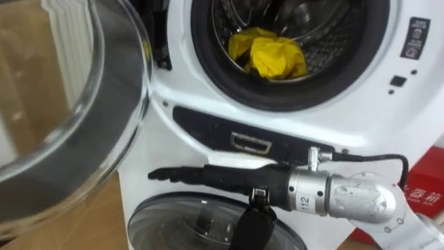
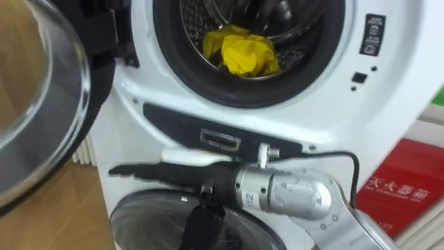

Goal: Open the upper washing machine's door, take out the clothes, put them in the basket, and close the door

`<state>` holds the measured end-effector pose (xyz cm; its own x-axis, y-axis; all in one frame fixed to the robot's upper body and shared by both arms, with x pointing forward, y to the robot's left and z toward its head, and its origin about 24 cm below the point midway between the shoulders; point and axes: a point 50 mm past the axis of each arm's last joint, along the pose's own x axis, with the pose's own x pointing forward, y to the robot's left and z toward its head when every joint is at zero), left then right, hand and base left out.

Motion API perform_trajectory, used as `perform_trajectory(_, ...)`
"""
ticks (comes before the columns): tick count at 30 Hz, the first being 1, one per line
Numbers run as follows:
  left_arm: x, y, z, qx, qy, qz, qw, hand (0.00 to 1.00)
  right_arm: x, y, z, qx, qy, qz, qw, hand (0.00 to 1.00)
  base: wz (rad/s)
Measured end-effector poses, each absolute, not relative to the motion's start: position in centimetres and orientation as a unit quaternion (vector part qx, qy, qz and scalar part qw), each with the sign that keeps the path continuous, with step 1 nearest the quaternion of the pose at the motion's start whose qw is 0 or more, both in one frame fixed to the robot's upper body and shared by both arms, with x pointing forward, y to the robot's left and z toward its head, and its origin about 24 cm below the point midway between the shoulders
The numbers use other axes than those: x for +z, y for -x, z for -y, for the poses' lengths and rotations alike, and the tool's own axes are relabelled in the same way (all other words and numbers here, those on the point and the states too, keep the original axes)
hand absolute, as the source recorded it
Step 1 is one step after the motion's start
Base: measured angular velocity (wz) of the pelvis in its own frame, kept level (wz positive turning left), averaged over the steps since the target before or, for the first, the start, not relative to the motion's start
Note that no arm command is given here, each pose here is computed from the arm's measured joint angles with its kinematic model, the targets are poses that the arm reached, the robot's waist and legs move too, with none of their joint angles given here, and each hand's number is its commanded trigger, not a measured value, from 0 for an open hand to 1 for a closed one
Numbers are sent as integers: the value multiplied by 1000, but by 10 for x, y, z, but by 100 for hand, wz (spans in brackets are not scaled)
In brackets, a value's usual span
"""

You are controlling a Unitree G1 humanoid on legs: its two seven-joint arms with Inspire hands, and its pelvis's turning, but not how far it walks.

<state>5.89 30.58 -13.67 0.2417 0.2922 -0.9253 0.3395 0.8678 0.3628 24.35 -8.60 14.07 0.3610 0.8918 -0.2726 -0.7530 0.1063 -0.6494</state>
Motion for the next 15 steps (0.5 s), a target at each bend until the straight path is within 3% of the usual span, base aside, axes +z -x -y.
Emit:
perform_trajectory(7, -138, -62, -303, -23, -256, -607, 752, 0, 154, -246, 92, 537, 376, 121, 746, 0, 6)
perform_trajectory(15, -145, -51, -294, -6, -233, -617, 752, 0, 199, -243, 106, 380, 446, 250, 771, 0, 3)
